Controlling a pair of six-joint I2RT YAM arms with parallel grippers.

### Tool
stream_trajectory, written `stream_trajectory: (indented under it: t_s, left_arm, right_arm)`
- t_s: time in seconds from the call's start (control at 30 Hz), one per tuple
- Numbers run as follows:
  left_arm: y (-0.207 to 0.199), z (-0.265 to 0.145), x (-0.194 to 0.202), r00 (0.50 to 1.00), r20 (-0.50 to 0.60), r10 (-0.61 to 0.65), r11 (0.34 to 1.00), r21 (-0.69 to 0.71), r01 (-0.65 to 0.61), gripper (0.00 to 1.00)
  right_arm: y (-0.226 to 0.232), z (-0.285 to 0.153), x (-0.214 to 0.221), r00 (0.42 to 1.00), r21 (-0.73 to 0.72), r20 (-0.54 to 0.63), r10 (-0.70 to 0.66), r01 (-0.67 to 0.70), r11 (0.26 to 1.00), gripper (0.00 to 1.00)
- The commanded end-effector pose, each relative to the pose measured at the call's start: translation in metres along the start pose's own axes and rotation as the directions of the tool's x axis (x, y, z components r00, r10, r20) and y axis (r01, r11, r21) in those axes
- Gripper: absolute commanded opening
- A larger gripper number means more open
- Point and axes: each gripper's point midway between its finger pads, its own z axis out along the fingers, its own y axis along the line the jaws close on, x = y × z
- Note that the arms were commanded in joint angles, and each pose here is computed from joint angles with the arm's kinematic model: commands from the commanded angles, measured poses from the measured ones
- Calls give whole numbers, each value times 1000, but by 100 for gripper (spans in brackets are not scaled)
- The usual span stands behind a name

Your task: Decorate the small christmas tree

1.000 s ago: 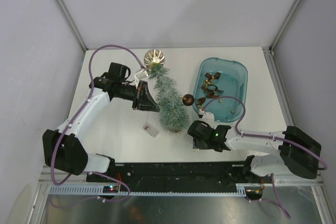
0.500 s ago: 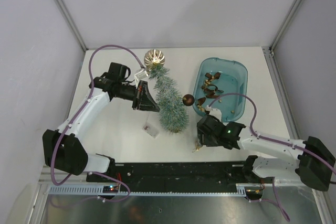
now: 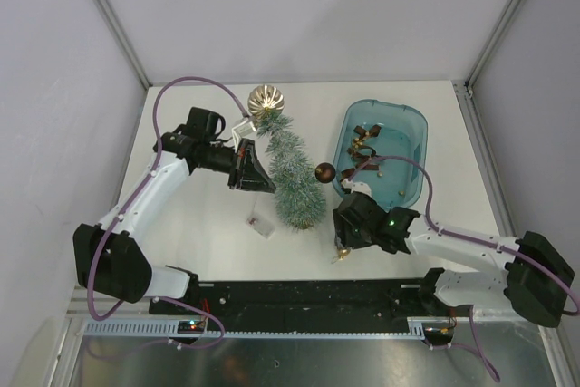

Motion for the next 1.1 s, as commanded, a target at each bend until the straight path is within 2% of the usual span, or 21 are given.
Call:
stream_trajectory:
  t_s: [0.0,0.2,0.4,0.7,1.07]
  left_arm:
    - [-13,-2,-17,998,22,63,998,13,-63,10]
    - [-13,-3,-16,998,20,64,998,9,-64,10]
    - [-13,-2,-15,998,20,62,998,10,-62,10]
    - [-13,-3,-16,998,21,63,998,11,-64,10]
    - [-15,-3,-17,998,23,66,998,12,-66,10]
  right_arm:
    - [30,4,-17,998,-112,36,-60,63,992,61]
    - [24,20,-7,998,-85,-16,-62,60,995,59]
    - [5,24,0,999,-31,-36,4,-5,1000,54]
    - [-25,19,11,997,36,-32,77,-75,996,48]
    - [-48,8,14,990,118,9,140,-140,983,48]
